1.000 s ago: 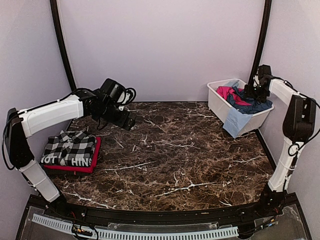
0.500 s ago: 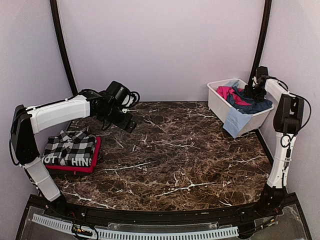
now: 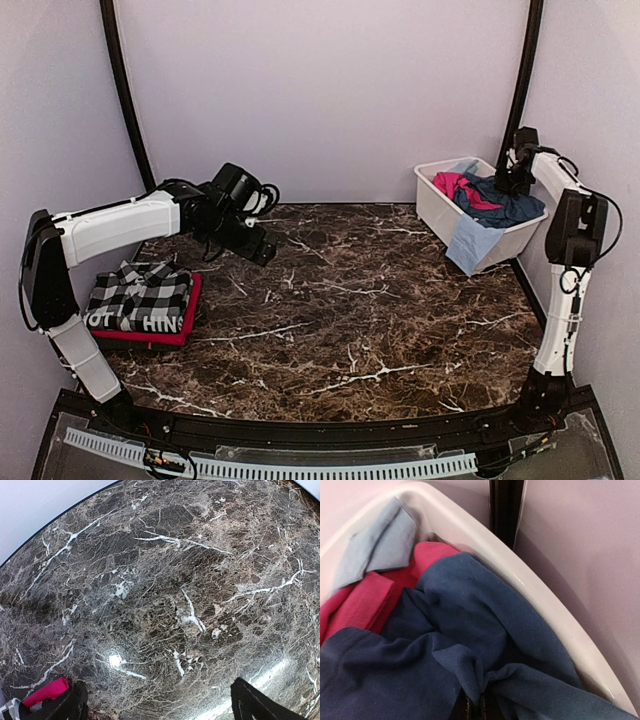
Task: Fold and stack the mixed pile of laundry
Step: Pick up the crumpled T-shirt from the bin.
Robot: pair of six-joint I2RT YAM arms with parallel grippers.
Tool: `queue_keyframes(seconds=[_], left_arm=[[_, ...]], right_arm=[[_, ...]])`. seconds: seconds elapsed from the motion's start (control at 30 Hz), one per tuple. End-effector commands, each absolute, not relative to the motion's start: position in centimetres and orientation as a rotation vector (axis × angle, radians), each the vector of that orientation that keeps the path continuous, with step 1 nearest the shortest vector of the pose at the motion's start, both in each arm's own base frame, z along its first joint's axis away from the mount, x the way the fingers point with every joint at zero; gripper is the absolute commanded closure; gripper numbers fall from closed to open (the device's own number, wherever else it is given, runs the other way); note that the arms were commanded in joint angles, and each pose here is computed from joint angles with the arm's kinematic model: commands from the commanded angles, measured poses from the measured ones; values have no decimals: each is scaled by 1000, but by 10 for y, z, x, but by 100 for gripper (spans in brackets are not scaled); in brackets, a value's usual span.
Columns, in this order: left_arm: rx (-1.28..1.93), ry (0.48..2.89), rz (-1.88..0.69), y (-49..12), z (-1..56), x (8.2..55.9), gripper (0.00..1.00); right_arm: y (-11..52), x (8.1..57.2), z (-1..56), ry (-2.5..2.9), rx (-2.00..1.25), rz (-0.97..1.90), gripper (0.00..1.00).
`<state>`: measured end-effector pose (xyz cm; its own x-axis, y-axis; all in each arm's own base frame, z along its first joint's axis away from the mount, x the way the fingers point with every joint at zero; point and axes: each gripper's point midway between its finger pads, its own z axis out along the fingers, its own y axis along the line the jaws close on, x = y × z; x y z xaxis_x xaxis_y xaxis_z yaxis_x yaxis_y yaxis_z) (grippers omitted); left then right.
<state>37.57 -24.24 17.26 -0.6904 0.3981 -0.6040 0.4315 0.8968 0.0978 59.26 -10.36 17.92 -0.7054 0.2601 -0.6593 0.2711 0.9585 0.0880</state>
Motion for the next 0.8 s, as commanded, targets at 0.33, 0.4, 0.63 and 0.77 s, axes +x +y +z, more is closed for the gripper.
queue_keyframes(seconds=[0.33, 0.4, 0.63, 0.77], left_arm=[[508, 2373, -220, -243, 194, 358, 1], [497, 2364, -239, -244, 197, 357, 1], [463, 2351, -284, -246, 205, 354, 1], [443, 2340, -301, -244, 209, 352, 1]], right_arm=[[-48, 520, 460, 1843, 107, 170, 100], [-31, 503, 488, 1786, 45, 221, 100], [38, 430, 583, 1569, -154, 388, 100], [58, 391, 627, 1461, -206, 442, 100]])
